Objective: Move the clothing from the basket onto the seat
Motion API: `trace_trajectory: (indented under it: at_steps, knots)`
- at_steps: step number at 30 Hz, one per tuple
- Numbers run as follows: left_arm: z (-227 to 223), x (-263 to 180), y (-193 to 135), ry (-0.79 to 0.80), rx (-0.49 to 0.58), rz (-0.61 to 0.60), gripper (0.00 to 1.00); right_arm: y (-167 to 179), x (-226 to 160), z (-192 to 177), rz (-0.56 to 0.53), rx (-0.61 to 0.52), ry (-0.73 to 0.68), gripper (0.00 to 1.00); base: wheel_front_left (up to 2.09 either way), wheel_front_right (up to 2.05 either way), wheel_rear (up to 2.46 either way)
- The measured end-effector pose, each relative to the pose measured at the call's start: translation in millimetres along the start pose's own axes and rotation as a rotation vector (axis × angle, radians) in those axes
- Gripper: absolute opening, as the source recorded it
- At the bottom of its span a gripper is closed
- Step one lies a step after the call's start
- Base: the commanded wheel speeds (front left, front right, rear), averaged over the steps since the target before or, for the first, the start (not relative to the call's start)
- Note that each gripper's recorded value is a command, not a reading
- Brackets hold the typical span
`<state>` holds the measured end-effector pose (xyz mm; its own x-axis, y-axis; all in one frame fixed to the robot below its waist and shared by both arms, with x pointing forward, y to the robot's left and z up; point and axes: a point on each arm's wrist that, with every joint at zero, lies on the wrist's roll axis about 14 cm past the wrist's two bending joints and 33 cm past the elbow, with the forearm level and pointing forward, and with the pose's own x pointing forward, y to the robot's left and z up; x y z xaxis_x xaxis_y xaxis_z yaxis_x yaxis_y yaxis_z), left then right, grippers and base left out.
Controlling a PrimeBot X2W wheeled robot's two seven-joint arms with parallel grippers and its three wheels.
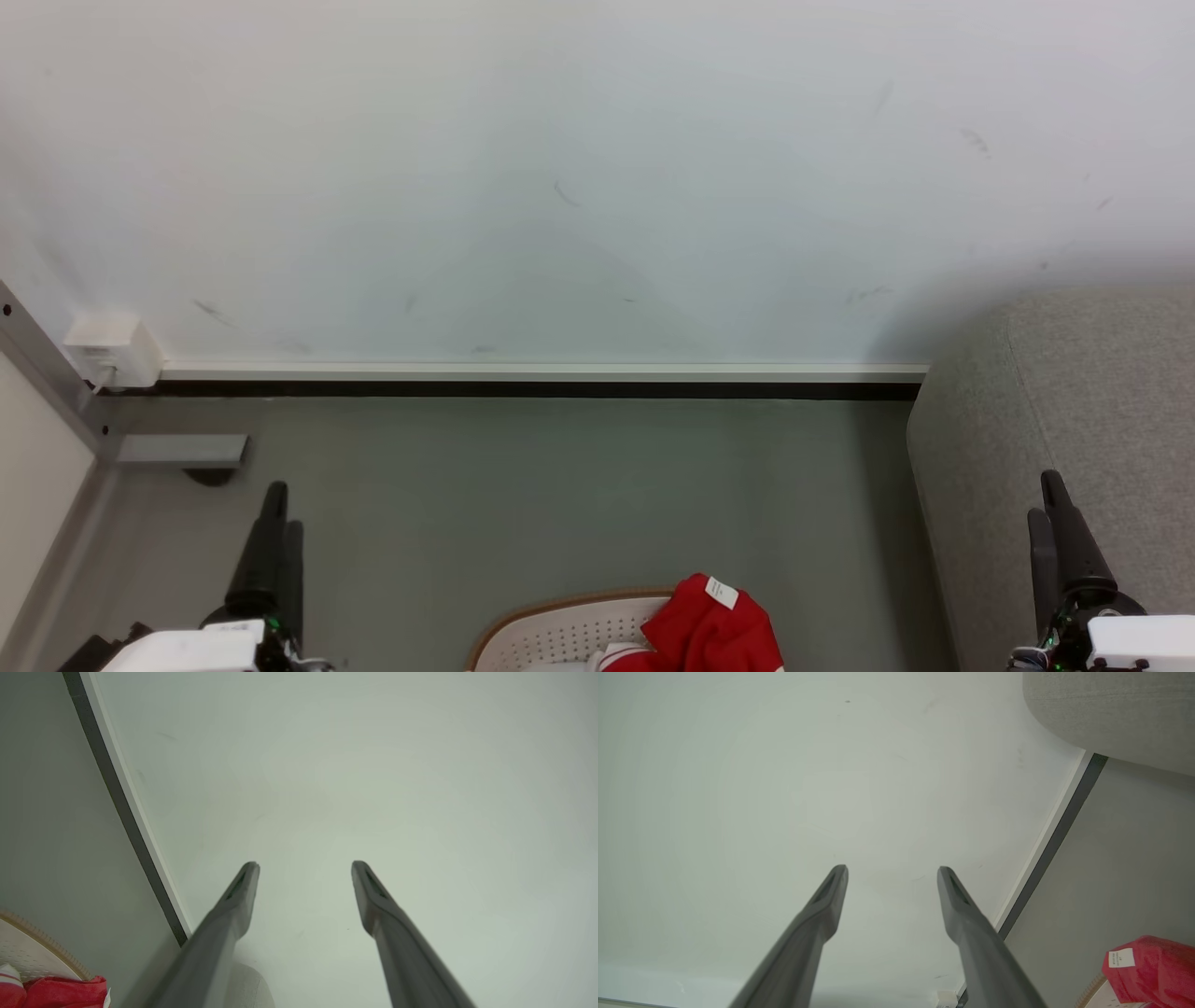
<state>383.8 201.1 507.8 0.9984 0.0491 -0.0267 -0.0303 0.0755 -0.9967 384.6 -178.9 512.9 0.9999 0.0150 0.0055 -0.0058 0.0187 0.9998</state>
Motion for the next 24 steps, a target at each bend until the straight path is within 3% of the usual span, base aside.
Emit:
trace_trajectory:
  at_steps: [6,24]
  knots:
    - [3.4,0.7,-5.2,-0.021,0.090,-0.017,1.00,7.3,1.0,-0.6,0.032,-0.080,-0.007,1.00,0.00,0.00,0.00]
    - [8.6,1.3,-20.8,-0.070,0.464,-0.068,1.00,11.7,-0.9,-5.5,0.094,-0.521,0.009,1.00,0.00,0.00,0.00]
